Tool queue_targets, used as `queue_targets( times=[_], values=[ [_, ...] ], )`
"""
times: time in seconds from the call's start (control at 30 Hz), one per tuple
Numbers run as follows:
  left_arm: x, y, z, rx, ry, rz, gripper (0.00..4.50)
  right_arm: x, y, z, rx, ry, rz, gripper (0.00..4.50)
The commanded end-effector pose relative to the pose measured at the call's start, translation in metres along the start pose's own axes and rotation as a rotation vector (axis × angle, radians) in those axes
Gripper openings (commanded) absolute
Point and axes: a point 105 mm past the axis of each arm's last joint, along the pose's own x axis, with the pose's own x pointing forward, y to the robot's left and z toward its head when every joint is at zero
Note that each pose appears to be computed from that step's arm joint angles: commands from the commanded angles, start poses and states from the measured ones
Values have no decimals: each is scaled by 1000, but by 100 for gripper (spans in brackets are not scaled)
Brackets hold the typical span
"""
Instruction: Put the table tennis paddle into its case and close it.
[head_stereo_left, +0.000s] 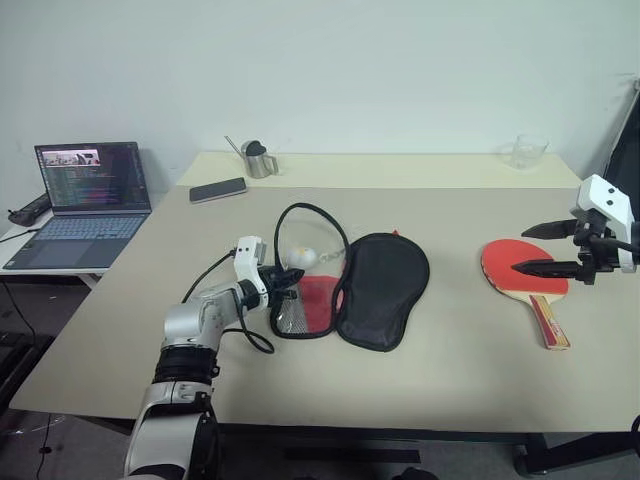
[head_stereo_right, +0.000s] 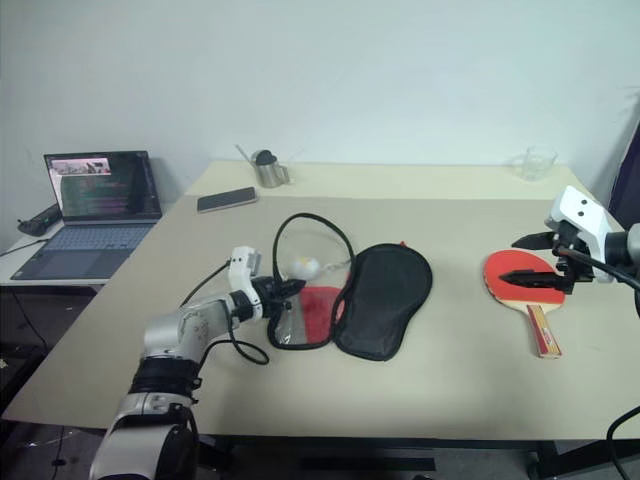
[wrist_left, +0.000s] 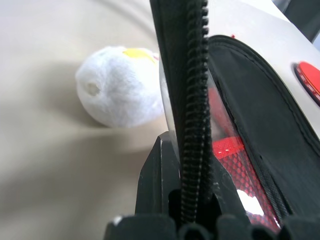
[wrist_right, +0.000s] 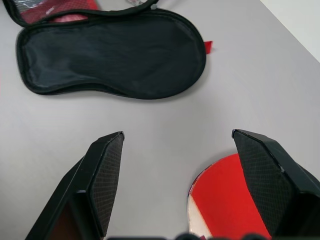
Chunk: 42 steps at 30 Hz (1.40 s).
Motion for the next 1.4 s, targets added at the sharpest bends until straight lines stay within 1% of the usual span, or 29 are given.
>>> queue_targets(
  times=[0.03, 0.13, 0.23, 0.33, 0.47, 0.6, 0.77, 0.93, 1.13, 1.3, 1.4],
  values=[
    [3, -3, 30, 31, -113, 26, 4, -6, -3, 11, -42, -17, -16, 380],
    [11, -7, 47, -14, -189, 36, 4, -5, -3, 11, -41, -16, -11, 380],
    [19, -5, 56, -11, -218, 79, 4, -3, -1, 11, -39, -16, 0, 380],
    [29, -2, 61, -28, -244, 151, 4, -1, 0, 11, -39, -17, 5, 380],
    [45, -6, 56, -46, -240, 209, 4, 1, 1, 11, -38, -18, 13, 380],
    [57, -20, 47, -46, -213, 179, 4, 0, 2, 11, -38, -17, 13, 380],
    [63, -33, 33, -44, -169, 135, 4, -1, 2, 10, -36, -13, 8, 380],
    [58, -31, 26, -29, -151, 141, 4, -1, 3, 8, -34, -12, 6, 380],
    [55, -32, 25, -23, -140, 104, 4, 3, 3, 8, -33, -18, 9, 380],
    [59, -60, 33, 43, -89, -102, 4, 6, 2, 7, -37, -14, 17, 380],
    [62, -64, 37, 75, -55, -134, 4, 7, 3, 9, -39, -16, 25, 380]
  ],
)
